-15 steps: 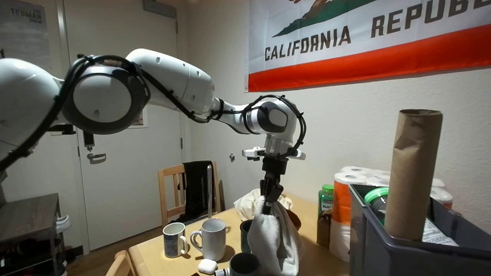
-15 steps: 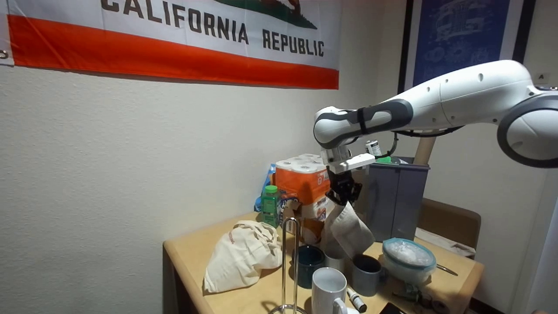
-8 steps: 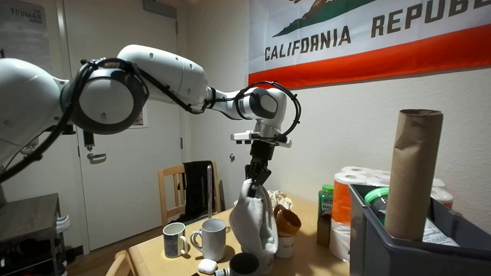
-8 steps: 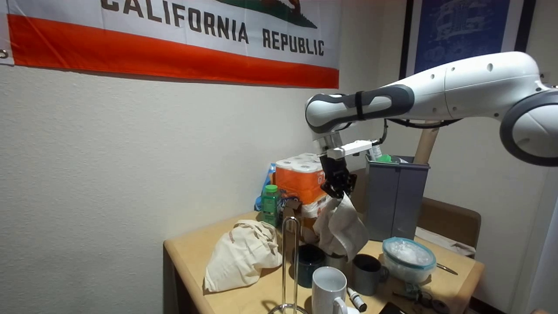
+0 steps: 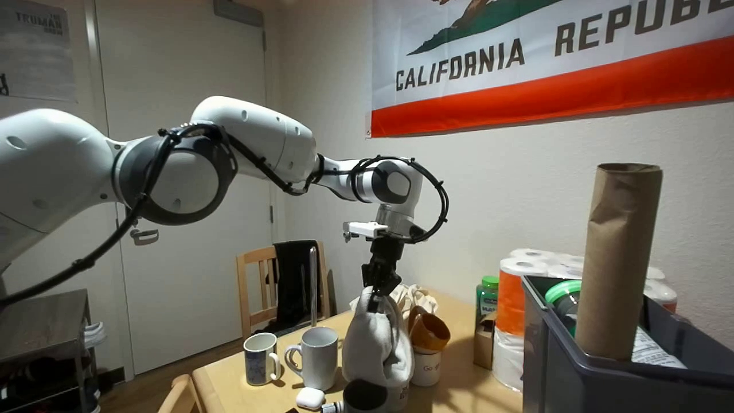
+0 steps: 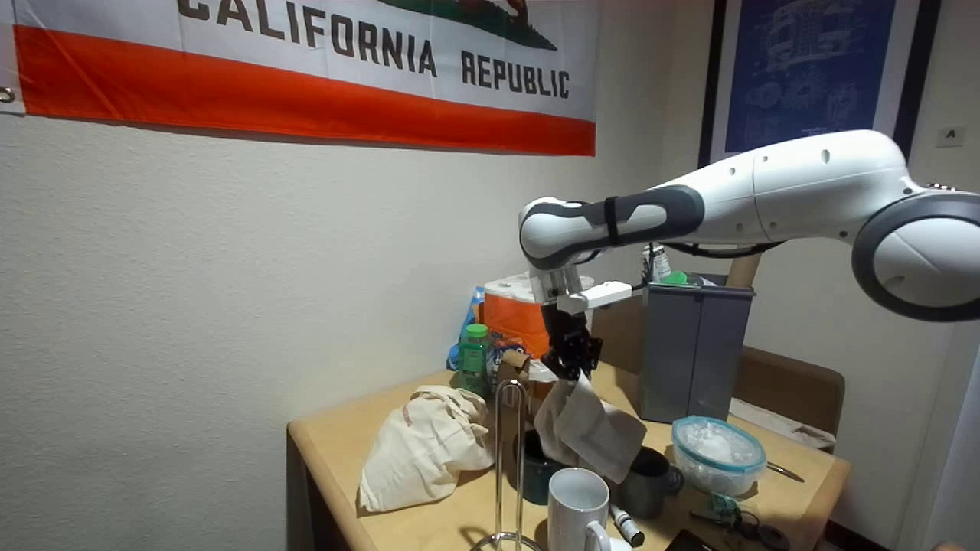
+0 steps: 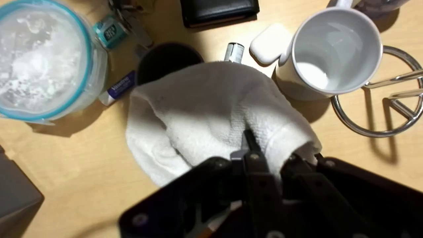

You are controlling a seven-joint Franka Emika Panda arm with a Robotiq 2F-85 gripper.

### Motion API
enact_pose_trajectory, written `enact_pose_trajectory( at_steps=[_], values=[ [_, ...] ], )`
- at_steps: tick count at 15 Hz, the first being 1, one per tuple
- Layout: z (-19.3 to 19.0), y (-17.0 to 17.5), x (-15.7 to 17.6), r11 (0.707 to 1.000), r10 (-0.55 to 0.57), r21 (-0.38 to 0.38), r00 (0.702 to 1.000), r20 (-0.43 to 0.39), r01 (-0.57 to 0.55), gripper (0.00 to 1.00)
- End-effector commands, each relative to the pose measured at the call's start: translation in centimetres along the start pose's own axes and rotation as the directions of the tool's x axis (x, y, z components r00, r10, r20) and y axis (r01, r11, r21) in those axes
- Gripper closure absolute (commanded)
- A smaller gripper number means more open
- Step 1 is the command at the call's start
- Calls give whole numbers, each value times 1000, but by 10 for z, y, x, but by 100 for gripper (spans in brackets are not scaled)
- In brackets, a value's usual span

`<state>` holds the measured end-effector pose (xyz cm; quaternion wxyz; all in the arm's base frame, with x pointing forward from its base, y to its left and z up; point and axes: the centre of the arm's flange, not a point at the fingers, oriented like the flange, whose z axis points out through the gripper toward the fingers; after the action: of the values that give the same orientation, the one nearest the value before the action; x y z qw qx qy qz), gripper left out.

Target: Pick up the towel from the table, wipe the black cup and put the towel back on the table

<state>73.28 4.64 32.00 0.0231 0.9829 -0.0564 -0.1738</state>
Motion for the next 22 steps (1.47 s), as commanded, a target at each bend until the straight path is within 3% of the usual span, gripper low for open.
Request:
enact_pose_trajectory(
  at_steps=[1, 10, 22],
  values=[
    [8, -14, 31, 998, -32, 45, 997, -65, 35, 98],
    [41, -31, 64, 994, -35, 98, 985, -167, 52, 98],
    [100, -33, 82, 987, -27, 156, 989, -144, 50, 98]
  ],
)
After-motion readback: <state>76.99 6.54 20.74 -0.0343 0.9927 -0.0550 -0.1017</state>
